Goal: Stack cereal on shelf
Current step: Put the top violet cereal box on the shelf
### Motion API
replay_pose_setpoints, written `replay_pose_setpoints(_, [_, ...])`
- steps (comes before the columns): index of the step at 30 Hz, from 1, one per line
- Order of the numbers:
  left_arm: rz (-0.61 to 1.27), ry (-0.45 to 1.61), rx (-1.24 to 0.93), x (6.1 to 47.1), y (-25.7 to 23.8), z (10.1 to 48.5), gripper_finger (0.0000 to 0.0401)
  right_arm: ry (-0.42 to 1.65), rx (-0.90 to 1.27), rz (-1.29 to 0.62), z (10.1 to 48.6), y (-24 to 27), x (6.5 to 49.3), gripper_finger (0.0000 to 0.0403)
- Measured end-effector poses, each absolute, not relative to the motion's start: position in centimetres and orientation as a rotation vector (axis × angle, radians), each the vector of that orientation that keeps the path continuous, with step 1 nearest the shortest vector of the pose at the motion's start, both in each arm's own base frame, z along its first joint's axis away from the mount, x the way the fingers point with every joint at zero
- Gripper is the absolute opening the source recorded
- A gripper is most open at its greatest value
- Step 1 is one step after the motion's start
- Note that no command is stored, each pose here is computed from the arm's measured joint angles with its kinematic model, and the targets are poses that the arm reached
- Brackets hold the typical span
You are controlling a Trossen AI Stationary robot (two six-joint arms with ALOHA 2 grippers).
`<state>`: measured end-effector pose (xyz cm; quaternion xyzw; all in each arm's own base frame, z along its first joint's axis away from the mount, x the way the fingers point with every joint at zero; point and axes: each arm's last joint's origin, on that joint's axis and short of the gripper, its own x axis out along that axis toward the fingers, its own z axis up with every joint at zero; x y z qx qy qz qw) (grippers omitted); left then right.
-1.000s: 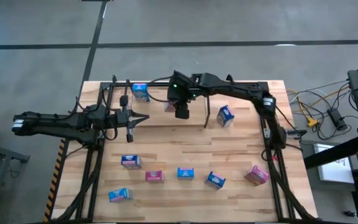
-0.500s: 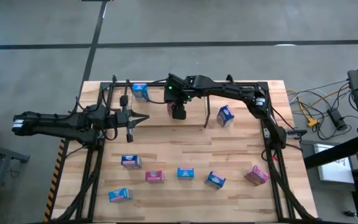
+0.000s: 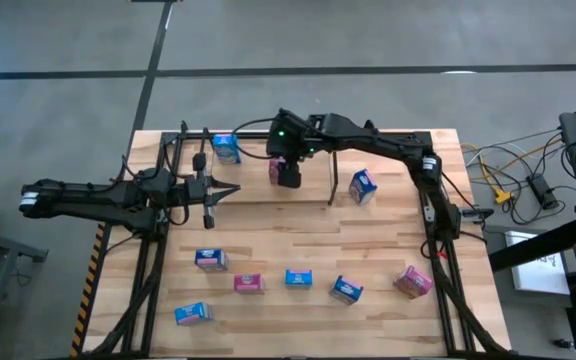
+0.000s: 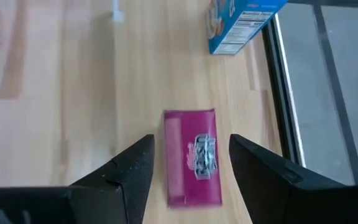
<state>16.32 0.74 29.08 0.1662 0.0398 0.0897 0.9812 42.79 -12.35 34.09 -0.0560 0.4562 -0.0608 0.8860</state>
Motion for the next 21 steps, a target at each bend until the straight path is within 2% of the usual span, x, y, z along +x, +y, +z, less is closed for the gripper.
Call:
replay_pose_setpoints(5, [0.181,0.077,0.334,16.3,0.7,29.1,0.0,1.012,-0.089,-0.117,35.8,-11.4,40.7,0.0175])
replay_pose_setpoints(11, [0.181,0.078,0.334,16.3,0.7,29.1,0.0,1.128,-0.023,-0.124,36.2,-10.9,38.7,0.0113])
replay_pose_setpoints(17, [0.181,0.078,0.334,16.3,0.7,29.1,0.0,1.18,-0.018,-0.113,33.8,-11.0,39.2,0.0046])
replay_pose_setpoints(21, [0.181,0.078,0.334,16.3,0.7,29.1,0.0,1.178,-0.035,-0.118,31.4,-11.4,40.1,0.0015])
